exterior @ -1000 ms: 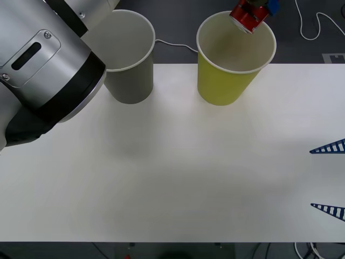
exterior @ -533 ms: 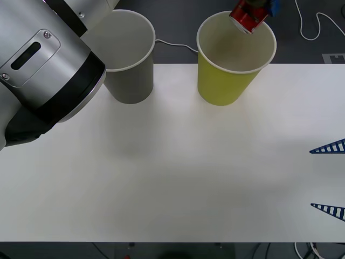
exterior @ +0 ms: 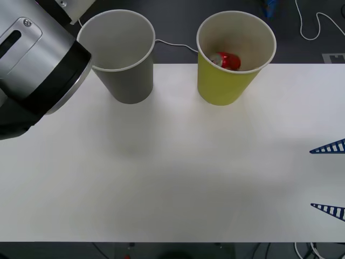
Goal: Put the can into the green bin and the plastic bottle into the gray bin
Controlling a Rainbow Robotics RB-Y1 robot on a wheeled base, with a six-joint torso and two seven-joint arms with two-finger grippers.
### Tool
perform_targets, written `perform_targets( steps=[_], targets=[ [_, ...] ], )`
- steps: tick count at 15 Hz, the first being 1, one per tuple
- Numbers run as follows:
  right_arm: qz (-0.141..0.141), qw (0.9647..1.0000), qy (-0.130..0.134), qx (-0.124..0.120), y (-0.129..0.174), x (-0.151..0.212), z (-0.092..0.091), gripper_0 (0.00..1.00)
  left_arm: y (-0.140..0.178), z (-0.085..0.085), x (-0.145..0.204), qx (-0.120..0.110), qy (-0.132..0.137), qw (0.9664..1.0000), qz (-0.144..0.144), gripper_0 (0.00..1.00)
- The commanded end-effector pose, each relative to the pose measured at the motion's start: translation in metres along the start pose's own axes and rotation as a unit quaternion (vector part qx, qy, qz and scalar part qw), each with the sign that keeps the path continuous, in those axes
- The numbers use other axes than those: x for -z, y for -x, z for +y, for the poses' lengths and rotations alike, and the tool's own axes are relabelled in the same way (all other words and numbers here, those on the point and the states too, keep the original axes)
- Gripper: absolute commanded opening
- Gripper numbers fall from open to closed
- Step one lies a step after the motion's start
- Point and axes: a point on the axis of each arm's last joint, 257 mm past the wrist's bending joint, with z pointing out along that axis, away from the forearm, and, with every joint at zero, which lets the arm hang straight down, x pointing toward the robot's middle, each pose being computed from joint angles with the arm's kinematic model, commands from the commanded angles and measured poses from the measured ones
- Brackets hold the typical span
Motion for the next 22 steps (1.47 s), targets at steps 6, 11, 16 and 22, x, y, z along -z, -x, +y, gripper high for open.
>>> perform_targets(
  steps=[6, 11, 16, 22],
  targets=[
    [0.0, 1.0, 0.0, 0.0, 0.0, 0.0, 0.0, 1.0, -0.037, 0.046, 0.067, 0.018, -0.056, 0.9982, -0.014, 1.0],
    [0.0, 1.0, 0.0, 0.0, 0.0, 0.0, 0.0, 1.0, -0.084, 0.062, 0.122, -0.007, -0.09, 0.9957, -0.021, 1.0],
    [0.0, 1.0, 0.0, 0.0, 0.0, 0.0, 0.0, 1.0, -0.136, 0.064, 0.183, -0.061, -0.086, 0.9944, -0.007, 1.0],
    [0.0, 1.0, 0.0, 0.0, 0.0, 0.0, 0.0, 1.0, -0.214, 0.052, 0.218, -0.12, -0.084, 0.9888, -0.026, 1.0]
  ],
)
